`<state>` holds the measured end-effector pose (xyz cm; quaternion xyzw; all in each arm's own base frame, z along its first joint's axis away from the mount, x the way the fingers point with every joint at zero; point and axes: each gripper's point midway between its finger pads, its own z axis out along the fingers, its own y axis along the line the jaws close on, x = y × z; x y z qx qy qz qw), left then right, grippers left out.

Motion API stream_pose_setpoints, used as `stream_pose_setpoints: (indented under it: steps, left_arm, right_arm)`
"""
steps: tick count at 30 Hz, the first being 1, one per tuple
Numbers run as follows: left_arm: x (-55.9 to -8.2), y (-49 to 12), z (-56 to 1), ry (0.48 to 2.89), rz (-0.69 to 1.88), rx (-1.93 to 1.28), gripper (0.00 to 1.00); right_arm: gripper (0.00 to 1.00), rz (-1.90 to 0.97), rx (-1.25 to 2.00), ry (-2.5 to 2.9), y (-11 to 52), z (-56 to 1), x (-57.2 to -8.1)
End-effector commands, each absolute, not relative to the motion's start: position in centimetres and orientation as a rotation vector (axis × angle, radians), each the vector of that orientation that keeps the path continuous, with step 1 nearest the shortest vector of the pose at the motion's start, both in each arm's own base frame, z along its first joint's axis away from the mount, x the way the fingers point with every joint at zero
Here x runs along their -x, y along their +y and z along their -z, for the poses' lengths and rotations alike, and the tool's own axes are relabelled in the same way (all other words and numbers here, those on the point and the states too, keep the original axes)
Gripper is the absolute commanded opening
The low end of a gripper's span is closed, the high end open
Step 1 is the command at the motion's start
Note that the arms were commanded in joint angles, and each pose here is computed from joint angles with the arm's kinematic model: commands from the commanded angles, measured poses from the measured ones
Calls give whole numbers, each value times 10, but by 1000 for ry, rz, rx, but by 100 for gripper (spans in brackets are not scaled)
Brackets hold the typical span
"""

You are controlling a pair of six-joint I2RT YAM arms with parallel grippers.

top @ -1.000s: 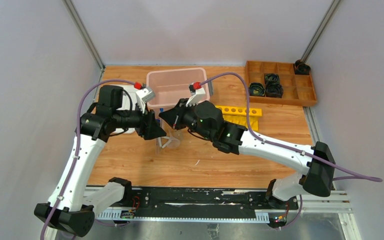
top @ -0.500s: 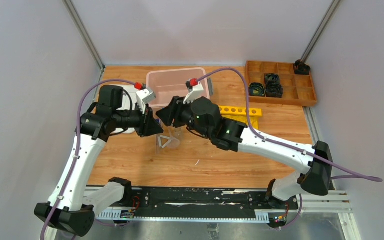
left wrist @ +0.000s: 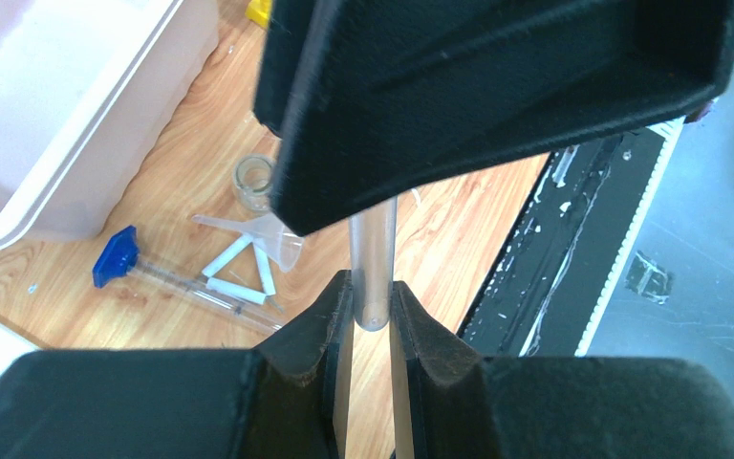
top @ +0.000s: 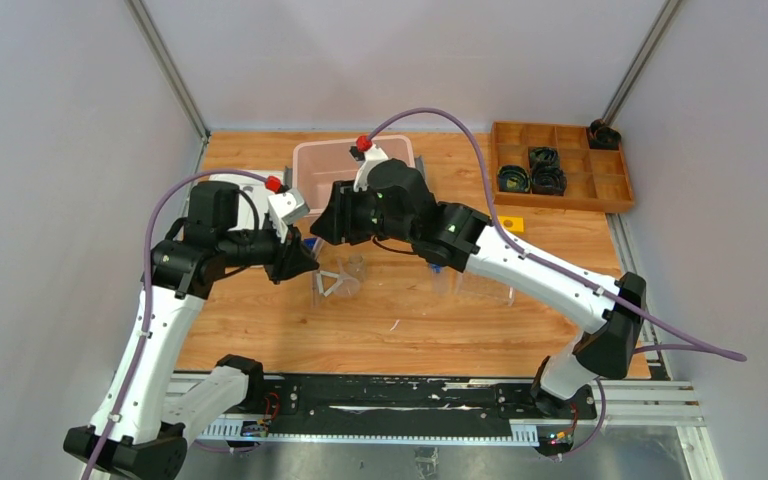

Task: Organize the chemistry lab equipment

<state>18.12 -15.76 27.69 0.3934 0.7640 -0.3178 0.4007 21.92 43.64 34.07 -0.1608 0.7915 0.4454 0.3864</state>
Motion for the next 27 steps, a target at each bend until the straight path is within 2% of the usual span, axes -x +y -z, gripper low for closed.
stream_pose_setpoints:
  steps: [1, 6, 8, 10, 13, 14, 15, 16, 17, 18, 19, 20, 27]
  left_arm:
    - [-186, -154, -279, 1886, 734, -1027, 0]
    - [-187, -152, -278, 1885, 710, -1032, 0]
    - [-188, -152, -278, 1884, 712, -1034, 0]
    - [-188, -153, -278, 1882, 714, -1034, 0]
    - [-188, -153, -279, 1880, 714, -1034, 0]
    - [-188, -152, -279, 1882, 711, -1032, 1]
    - [-188, -152, -279, 1884, 708, -1030, 6]
    - [-189, -151, -279, 1888, 704, -1025, 19]
    - [-189, -151, -279, 1894, 700, -1016, 40]
    - [-190, -150, -278, 1904, 696, -1006, 68]
    - [-191, -150, -279, 1910, 693, -998, 89]
    - [-192, -149, -278, 1919, 688, -990, 98]
    - [-200, -143, -276, 1971, 648, -934, 100]
  right_arm:
    - [42, -1147, 491, 2054, 428, -341, -210]
    - [41, -1180, 503, 2067, 426, -343, -209]
    - [37, -1187, 512, 2073, 426, -342, -207]
    - [29, -1198, 521, 2085, 428, -341, -206]
    - [4, -1206, 510, 2099, 427, -340, -208]
    - [0, -1201, 501, 2104, 426, -339, -210]
    - [0, -1196, 494, 2111, 424, -338, -212]
    - [0, -1191, 487, 2114, 420, -338, -214]
    - [0, -1182, 479, 2117, 416, -337, -216]
    - [0, -1166, 470, 2123, 411, -335, -218]
    - [0, -1138, 471, 2125, 404, -333, -220]
    - [0, -1089, 470, 2135, 395, -329, -223]
    - [0, -433, 377, 2155, 272, -271, -266]
